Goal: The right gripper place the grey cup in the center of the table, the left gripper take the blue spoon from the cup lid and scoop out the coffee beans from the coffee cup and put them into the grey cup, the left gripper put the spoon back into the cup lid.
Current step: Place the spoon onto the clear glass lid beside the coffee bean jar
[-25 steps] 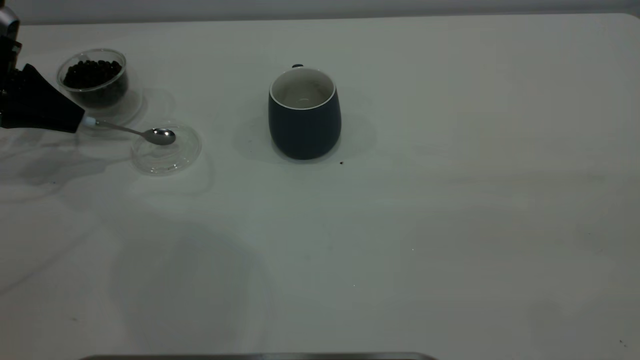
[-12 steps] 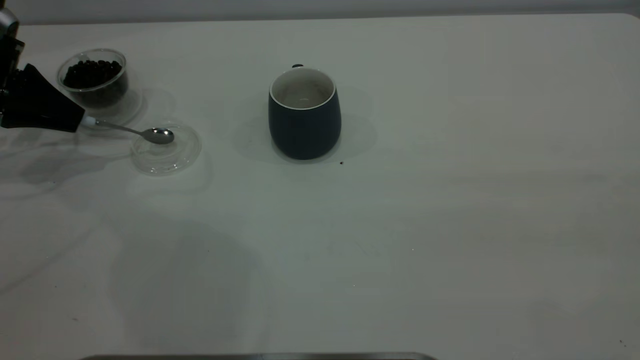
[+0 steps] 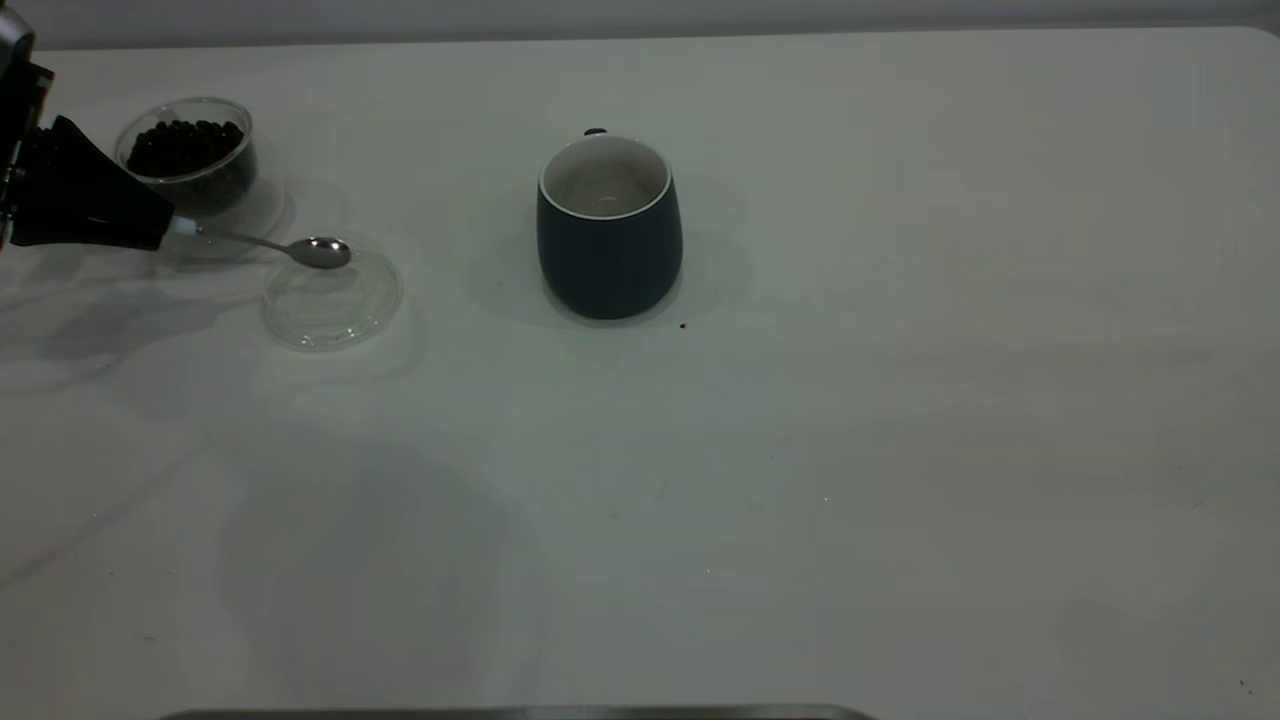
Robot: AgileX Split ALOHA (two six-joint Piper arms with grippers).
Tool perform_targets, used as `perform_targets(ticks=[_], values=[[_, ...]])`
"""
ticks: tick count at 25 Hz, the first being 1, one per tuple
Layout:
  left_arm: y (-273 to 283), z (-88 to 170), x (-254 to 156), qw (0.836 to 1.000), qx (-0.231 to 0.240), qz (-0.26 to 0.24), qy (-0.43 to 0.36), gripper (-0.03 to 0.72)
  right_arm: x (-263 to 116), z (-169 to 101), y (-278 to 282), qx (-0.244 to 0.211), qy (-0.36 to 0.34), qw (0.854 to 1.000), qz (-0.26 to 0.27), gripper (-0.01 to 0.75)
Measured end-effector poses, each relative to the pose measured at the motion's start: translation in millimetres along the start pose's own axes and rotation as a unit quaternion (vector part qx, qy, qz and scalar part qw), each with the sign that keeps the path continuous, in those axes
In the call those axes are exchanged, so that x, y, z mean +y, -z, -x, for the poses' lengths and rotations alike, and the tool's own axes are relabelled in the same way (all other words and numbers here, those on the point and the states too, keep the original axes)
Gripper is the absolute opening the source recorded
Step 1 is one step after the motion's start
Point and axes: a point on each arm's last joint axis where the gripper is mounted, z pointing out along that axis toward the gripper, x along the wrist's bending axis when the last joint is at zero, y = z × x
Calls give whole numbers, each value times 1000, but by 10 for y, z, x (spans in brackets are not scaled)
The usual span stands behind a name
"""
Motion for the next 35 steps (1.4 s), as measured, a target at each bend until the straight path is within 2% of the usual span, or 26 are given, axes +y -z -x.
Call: perform_targets(ticks=[7, 18, 24, 27, 35], values=[[-69, 34, 6, 1000, 0, -8, 0, 123, 0, 0, 0, 0, 0, 1000, 0, 462], [-274, -88, -76, 999, -12, -29, 19, 123, 0, -4, 0, 2, -1, 1000, 0, 462], [-274, -89, -74, 999, -11, -28, 20, 153, 0, 0, 0, 0, 0, 1000, 0, 462], [-274, -93, -72, 999, -9, -27, 17, 229, 0, 0, 0, 0, 0, 1000, 0, 462], [-275, -124, -55, 1000, 7, -17, -10, 521, 0, 0, 0, 0, 0, 1000, 0, 462]])
